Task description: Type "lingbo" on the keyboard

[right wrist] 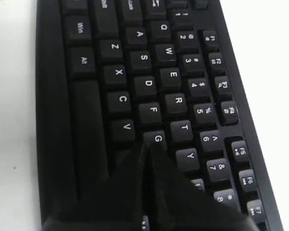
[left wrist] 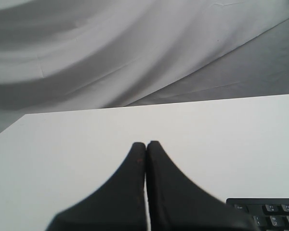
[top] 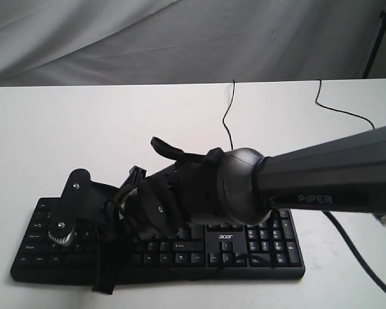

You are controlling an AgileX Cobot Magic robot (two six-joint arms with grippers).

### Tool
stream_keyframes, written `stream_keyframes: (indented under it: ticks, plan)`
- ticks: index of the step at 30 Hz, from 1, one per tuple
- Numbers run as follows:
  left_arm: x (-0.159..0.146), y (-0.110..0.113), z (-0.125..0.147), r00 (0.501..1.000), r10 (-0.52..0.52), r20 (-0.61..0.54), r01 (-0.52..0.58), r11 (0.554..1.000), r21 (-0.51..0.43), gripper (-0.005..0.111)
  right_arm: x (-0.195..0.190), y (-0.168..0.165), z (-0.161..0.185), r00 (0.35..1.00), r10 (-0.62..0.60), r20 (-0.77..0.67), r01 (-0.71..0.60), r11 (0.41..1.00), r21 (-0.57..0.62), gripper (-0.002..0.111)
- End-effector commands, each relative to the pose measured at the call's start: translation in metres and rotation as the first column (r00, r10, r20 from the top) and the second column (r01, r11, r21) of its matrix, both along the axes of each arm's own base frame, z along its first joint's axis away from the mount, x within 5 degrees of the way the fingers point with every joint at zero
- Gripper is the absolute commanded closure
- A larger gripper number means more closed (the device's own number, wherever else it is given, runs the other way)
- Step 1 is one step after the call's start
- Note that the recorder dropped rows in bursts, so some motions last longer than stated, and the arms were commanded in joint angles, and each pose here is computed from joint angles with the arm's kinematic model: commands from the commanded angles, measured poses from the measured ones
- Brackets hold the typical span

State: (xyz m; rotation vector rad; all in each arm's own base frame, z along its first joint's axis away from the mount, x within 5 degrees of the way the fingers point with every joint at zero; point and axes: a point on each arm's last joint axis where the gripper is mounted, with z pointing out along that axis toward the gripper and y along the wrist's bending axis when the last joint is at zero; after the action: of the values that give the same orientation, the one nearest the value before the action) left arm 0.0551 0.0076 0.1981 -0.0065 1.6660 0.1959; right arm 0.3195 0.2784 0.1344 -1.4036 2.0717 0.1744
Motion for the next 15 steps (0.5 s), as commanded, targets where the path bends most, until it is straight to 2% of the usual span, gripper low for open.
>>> stream_keyframes:
  ticks: [1,15]
  plan:
    - [0.0,0.0,-0.002,1.0,-0.004,-0.004,0.004,1.0,-0.004,0.106,-0.002,0.001,0.004,1.0,-0.004,0.017,0.004,1.0,0.02,0.108]
    - [0.0,0.0,-0.002,1.0,-0.004,-0.004,0.004,1.0,-0.004,0.106,-0.002,0.007,-0.01,1.0,-0.023,0.015,0.023,0.999,0.036,0.108]
